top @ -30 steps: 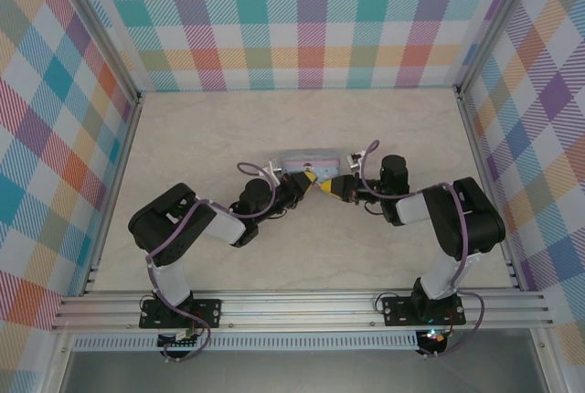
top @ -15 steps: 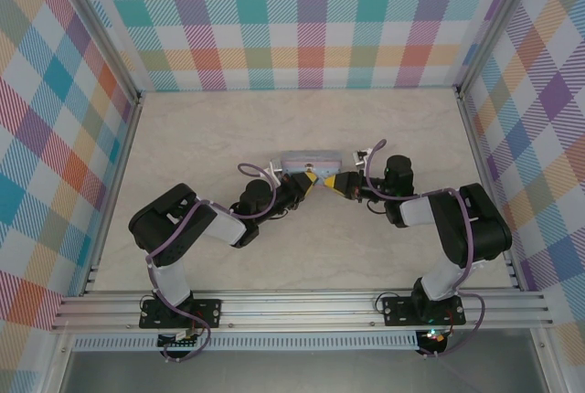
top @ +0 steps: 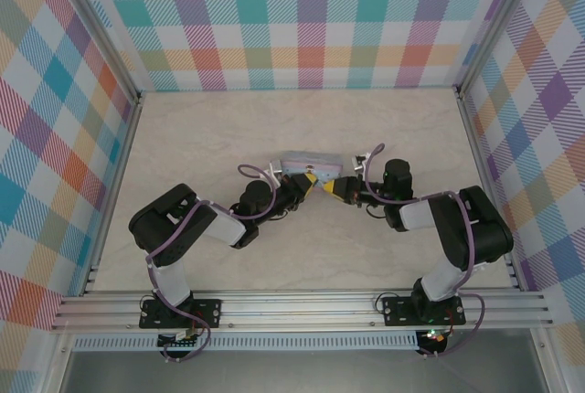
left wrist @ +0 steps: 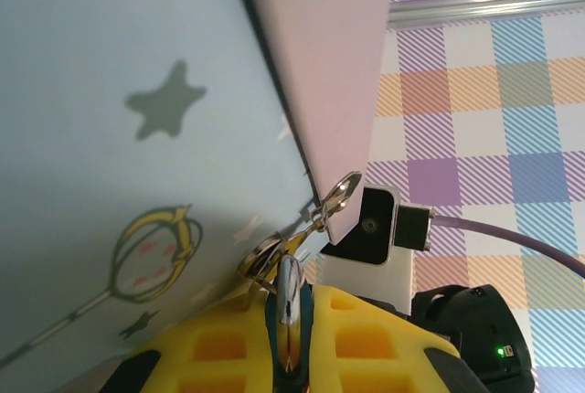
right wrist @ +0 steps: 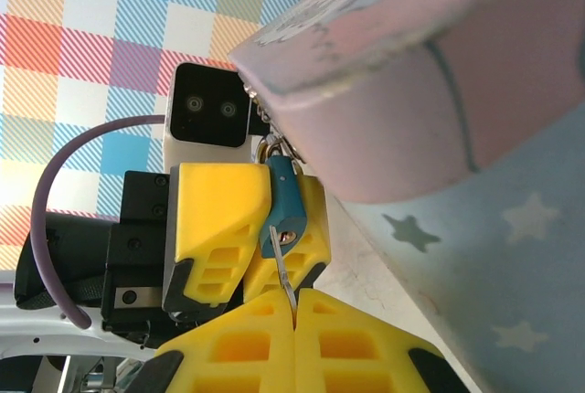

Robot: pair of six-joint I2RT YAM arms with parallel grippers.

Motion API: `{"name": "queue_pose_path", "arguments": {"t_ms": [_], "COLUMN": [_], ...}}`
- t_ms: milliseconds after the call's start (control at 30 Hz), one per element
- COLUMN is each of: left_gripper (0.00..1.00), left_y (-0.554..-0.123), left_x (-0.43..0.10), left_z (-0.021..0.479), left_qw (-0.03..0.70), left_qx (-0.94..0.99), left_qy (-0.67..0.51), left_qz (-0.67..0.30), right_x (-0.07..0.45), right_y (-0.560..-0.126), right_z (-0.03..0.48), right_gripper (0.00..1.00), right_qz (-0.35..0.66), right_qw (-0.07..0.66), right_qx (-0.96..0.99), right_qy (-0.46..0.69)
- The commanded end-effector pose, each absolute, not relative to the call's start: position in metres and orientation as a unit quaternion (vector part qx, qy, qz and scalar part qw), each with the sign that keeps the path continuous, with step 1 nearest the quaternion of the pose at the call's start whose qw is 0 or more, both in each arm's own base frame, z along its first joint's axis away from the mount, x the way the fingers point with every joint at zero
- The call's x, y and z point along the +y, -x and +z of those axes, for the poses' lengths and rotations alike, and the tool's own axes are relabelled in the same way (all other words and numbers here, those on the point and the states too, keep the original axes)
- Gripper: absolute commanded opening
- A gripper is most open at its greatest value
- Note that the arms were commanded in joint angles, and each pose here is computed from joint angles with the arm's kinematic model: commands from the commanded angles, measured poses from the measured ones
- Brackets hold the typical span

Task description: Unlock a padlock with a key

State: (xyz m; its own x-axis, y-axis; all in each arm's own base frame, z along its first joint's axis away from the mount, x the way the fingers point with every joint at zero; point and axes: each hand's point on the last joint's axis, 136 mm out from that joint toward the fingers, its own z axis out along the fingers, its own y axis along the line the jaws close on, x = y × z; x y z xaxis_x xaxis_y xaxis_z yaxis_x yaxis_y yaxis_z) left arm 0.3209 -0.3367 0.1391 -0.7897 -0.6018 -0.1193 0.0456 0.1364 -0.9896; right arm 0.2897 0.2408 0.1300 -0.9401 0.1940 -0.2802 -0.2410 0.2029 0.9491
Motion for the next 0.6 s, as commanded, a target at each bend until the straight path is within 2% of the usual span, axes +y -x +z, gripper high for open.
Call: {"name": "queue_pose_path", "arguments": {"t_ms": [0, 567], "left_gripper": [0.00, 0.00], "left_y": [-0.3174, -0.3178], "left_x": [-0.3401, -0.3425], "left_z": [0.1683, 0.1699], "left_qw": [0.277, 0.274], "left_qx": [0.673, 0.671], "left_qy": [0.179, 0.179], "left_qz": [-0.662, -0.665], "right_x": [0.2415, 0.2493], "right_y": [-0.2848, -0.2812], "right_z": [0.1356, 0.1345], "right_gripper": [0.01, 0.01], "right_qz": [0.633, 0.628], "right_qw": [0.177, 0.167], "right_qx": [0.754, 0.760], "right_qy": [0.019, 0.017]}}
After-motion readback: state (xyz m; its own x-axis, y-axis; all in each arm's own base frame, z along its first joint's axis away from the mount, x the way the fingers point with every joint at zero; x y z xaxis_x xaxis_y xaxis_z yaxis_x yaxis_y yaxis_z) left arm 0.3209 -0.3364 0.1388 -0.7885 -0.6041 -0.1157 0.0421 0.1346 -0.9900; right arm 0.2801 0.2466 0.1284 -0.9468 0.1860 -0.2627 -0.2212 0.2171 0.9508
